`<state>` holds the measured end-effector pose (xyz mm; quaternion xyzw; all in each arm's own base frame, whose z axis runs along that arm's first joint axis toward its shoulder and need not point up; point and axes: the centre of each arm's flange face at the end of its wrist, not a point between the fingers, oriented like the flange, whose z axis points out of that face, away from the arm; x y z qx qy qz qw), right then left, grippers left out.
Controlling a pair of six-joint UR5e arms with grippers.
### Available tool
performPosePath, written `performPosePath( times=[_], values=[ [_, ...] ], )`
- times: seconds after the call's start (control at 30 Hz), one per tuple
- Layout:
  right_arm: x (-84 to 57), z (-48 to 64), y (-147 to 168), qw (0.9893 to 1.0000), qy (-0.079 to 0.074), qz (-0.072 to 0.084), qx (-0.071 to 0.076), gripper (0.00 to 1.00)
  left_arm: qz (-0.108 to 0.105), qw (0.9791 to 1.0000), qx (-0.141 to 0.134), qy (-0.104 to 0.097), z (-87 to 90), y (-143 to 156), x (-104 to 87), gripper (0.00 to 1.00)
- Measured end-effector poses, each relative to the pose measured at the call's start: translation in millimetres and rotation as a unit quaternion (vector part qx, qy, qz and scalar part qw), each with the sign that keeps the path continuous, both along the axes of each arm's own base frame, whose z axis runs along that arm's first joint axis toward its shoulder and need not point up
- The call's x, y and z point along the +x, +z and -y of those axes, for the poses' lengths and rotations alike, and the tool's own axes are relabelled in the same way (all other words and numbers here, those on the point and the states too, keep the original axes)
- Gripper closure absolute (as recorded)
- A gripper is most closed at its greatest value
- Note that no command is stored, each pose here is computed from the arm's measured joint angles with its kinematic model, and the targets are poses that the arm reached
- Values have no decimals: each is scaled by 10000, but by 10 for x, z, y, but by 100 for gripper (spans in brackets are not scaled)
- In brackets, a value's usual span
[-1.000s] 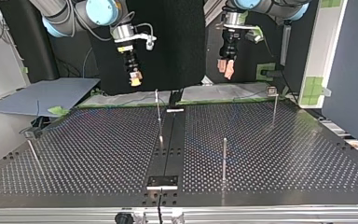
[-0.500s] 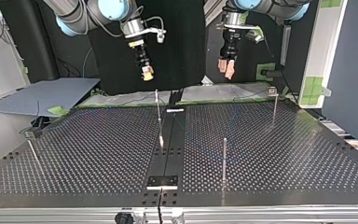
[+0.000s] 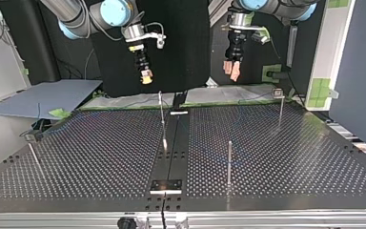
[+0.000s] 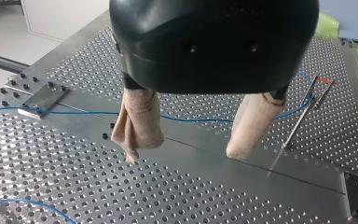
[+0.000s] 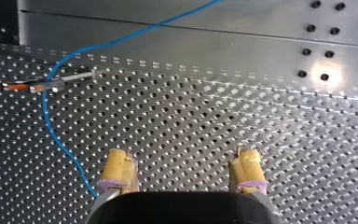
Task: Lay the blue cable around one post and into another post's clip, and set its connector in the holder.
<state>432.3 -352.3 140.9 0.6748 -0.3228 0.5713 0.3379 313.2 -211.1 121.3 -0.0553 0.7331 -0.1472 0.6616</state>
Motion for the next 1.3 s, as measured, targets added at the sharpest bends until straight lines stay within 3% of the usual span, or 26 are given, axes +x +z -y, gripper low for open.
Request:
performPosePath(
  times=[0.3, 0.47, 0.8, 1.3],
  values=[
    [104, -109, -120, 9995, 156, -235, -124, 0, -7, 10000, 9, -16, 12, -2, -11, 0],
    [147, -177, -131, 9992, 126, -321, -186, 0, -13, 10000, 31, -33, 29, -7, -32, 0],
    [235, -262, -119, 9991, 42, -256, -324, 0, -97, 9995, 194, 226, -61, -95, -202, 0],
    [200, -303, -152, 9990, 7, -415, -155, 0, -178, 9992, 82, 356, -96, -115, -232, 0]
  ],
)
